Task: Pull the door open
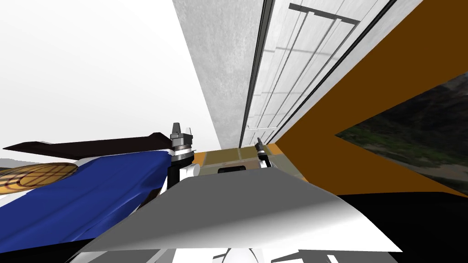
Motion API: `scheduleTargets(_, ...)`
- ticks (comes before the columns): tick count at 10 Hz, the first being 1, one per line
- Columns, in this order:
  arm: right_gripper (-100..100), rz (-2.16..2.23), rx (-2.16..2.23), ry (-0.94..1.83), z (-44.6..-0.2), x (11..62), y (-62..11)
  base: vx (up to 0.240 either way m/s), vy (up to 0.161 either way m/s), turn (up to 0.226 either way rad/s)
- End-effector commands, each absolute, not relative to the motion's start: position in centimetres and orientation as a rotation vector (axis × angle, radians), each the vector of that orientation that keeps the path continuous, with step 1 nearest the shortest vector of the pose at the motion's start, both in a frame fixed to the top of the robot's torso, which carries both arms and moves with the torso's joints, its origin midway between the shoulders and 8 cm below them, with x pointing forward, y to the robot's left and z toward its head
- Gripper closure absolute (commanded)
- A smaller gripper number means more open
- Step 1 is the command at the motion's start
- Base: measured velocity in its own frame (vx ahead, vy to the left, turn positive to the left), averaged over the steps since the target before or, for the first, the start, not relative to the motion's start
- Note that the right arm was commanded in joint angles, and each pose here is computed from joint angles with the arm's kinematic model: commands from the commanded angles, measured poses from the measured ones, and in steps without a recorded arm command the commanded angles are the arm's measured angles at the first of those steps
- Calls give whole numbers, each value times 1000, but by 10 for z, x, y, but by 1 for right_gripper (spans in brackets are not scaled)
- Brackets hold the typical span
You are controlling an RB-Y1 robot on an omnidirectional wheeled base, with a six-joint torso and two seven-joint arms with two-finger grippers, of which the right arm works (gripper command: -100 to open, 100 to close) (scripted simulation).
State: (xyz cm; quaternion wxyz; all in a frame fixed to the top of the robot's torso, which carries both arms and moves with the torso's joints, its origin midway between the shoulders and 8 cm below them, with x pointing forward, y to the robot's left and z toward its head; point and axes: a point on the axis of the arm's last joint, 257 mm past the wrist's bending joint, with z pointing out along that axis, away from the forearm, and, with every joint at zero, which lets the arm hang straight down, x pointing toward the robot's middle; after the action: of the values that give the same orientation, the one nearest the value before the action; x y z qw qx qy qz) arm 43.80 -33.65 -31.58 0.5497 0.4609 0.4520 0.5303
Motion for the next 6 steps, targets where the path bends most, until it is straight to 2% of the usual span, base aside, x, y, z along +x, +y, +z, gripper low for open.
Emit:
scheduleTargets(1,-100,1248,1106,1076,-324,438,-343,80,-47,103)
scheduleTargets(6,-100,1209,1164,1100,-353,432,-366,85,-50,97)
